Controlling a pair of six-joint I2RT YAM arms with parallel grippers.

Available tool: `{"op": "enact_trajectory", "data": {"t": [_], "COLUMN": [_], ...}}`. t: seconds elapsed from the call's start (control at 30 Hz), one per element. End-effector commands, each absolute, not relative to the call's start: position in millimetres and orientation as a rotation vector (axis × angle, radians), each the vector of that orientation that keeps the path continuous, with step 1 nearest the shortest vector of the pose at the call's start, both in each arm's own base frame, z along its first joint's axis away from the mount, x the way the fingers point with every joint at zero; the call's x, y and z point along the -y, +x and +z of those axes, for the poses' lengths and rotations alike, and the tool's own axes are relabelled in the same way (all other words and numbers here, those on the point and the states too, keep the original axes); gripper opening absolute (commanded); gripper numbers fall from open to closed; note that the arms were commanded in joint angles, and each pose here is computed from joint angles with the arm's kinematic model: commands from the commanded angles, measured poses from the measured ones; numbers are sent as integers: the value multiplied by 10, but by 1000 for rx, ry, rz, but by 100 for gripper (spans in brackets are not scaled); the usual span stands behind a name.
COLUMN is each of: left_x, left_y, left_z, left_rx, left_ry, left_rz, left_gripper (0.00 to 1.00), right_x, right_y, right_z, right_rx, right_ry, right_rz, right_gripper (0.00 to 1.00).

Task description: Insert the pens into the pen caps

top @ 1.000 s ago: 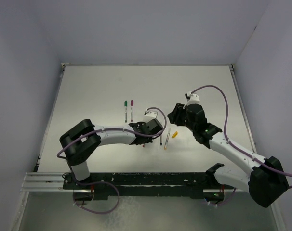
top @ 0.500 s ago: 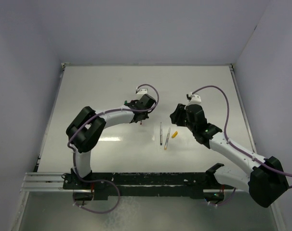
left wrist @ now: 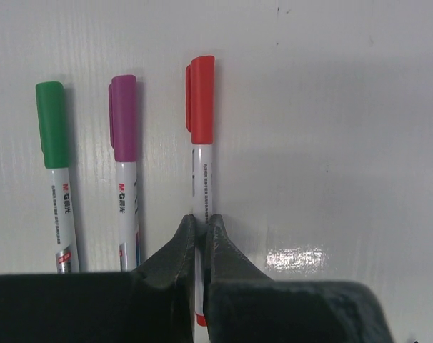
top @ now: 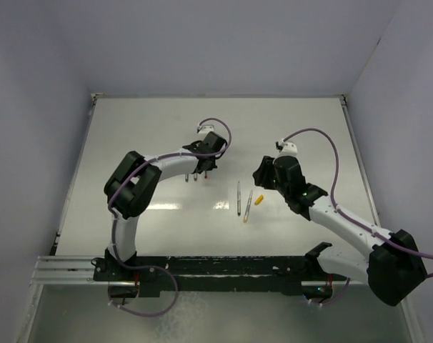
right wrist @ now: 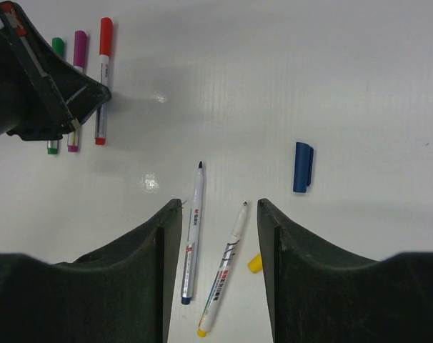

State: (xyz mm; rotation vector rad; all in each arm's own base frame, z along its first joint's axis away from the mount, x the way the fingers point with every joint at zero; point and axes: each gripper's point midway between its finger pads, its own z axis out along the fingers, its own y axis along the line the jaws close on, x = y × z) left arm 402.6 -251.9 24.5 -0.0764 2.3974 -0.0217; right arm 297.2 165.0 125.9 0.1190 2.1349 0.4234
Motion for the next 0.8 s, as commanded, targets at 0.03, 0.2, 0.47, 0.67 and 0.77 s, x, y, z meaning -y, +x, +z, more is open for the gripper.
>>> {"op": "enact_trajectory", "data": {"t": [0.03, 0.2, 0.47, 0.67, 0.77], "left_x": [2535, 2536, 2545, 2600, 2648], "left_y": [4188, 4174, 4185, 4191, 4161], "left_z": [340, 372, 530, 802, 950], "left_rx": [-2375, -2379, -2357, -2310, -2281], "left_ry": [-79, -75, -78, -73, -61], "left_rz": [-38, -44, -67, -129, -172], "left_gripper": [2, 15, 29, 35, 37], "right_x": [-1641, -1631, -1620, -1522, -1458], "right_y": [3005, 2987, 2981, 2992, 3010], "right_z": [1185, 1139, 1093, 1048, 1042], "right_rx": [-2152, -2169, -2186, -2195, -2197], "right_ry": [124, 113, 89, 127, 162], "right_rz": [397, 385, 366, 302, 260], "right_gripper": [49, 50, 49, 49, 48]}}
